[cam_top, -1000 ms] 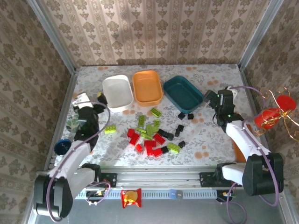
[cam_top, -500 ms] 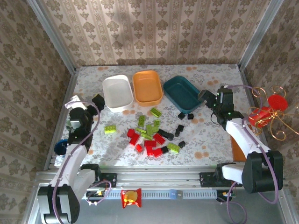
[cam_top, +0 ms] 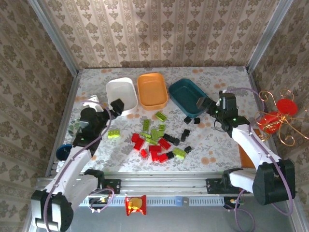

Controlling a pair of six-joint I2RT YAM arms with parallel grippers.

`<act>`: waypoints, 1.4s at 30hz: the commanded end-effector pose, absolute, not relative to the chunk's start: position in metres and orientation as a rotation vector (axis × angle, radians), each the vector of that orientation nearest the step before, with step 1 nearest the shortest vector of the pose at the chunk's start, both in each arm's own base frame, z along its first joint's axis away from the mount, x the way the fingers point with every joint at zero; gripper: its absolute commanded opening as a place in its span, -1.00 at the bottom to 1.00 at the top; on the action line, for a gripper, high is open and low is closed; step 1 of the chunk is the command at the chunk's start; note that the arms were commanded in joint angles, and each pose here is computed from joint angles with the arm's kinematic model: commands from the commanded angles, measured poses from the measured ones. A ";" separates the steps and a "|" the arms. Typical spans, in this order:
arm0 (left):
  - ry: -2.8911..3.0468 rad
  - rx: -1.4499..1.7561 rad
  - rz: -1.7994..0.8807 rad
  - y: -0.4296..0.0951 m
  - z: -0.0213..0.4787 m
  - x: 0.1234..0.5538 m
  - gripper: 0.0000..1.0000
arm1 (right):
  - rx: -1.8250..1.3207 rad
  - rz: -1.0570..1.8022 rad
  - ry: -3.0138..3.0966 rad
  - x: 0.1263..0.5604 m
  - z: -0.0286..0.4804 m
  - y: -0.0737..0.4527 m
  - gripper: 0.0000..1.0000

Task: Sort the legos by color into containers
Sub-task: Pick up the lego from the center of the table.

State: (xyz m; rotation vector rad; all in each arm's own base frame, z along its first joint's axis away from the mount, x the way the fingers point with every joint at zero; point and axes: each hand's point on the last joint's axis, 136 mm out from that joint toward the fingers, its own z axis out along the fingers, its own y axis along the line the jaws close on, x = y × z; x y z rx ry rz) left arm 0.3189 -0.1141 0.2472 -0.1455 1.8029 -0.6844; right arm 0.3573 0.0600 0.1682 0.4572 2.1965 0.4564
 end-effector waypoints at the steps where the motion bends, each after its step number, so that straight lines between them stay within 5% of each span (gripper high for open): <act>1: 1.858 -0.055 -0.654 -0.134 0.238 0.304 0.97 | 0.313 0.504 2.241 0.345 0.177 0.088 1.00; 10: 2.016 0.110 -0.690 -0.181 0.185 0.265 0.76 | -0.114 0.585 2.363 0.305 0.159 0.187 0.87; 19: 2.080 0.098 -0.651 -0.178 0.155 0.252 1.00 | -0.354 0.493 2.443 0.346 0.112 0.263 0.79; 28: 2.088 0.107 -0.669 -0.176 0.156 0.242 1.00 | -0.479 0.274 2.554 0.407 0.057 0.273 0.64; 42: 2.110 0.094 -0.665 -0.172 0.148 0.239 1.00 | -0.634 0.096 2.612 0.410 0.022 0.281 0.39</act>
